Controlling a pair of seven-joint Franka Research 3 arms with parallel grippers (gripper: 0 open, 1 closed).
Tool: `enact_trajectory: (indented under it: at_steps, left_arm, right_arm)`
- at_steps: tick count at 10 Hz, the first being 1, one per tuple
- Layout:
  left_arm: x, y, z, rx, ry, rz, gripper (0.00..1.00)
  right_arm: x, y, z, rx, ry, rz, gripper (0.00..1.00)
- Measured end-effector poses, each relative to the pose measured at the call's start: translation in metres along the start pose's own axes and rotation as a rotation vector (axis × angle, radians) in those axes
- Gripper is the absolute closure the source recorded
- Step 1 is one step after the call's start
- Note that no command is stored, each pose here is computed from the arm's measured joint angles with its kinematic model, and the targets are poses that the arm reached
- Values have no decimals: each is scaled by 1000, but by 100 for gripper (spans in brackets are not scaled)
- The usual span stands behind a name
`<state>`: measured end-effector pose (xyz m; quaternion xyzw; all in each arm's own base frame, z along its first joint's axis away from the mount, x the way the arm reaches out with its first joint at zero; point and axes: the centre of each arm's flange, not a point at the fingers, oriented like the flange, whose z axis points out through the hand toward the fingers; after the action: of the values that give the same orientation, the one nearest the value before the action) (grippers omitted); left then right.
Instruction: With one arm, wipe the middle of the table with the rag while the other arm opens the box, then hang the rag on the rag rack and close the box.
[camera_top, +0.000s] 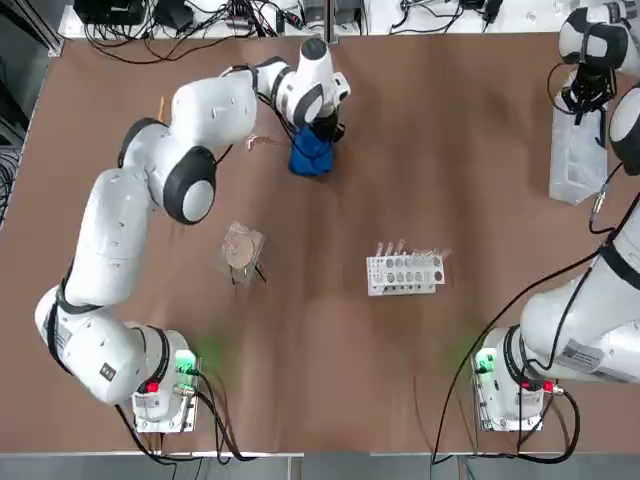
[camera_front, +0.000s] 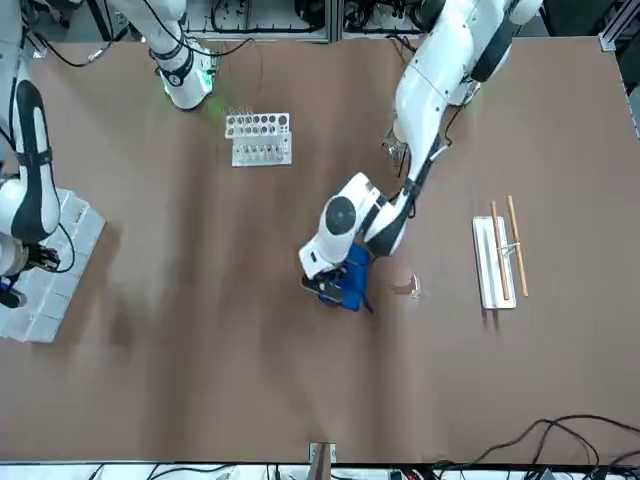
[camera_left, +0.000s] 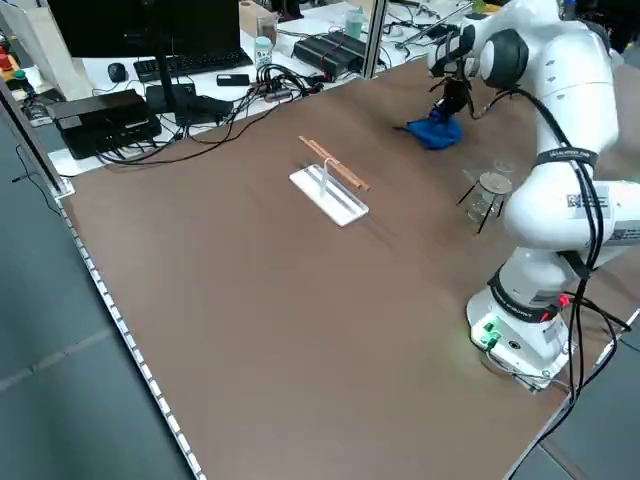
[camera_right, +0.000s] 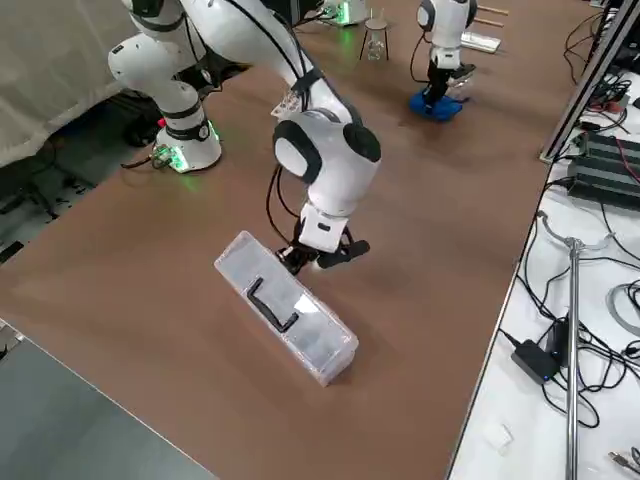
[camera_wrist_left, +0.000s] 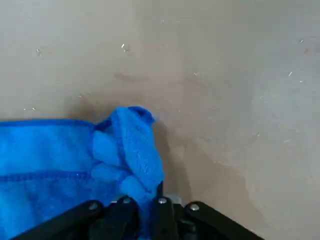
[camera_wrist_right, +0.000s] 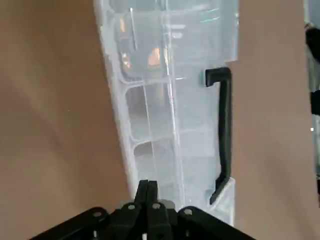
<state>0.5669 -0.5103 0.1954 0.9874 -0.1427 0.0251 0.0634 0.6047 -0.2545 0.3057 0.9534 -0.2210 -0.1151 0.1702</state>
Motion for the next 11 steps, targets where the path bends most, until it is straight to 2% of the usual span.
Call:
enact_trajectory:
  at_steps: [2,4,6,11]
  left_arm:
    - [13,-37,-5,37,-29,-48,91]
    - [27,-102,-10,81,-98,-129,91]
    - [28,-146,-12,110,-160,-171,91]
    - [-3,-203,-12,246,-226,-110,91]
  right_arm:
    - [1,20,-1,-8,-2,7,99]
    - [1,43,-5,-5,2,12,99]
    - [0,72,0,-14,-9,10,99]
    - [0,124,32,-6,-43,8,99]
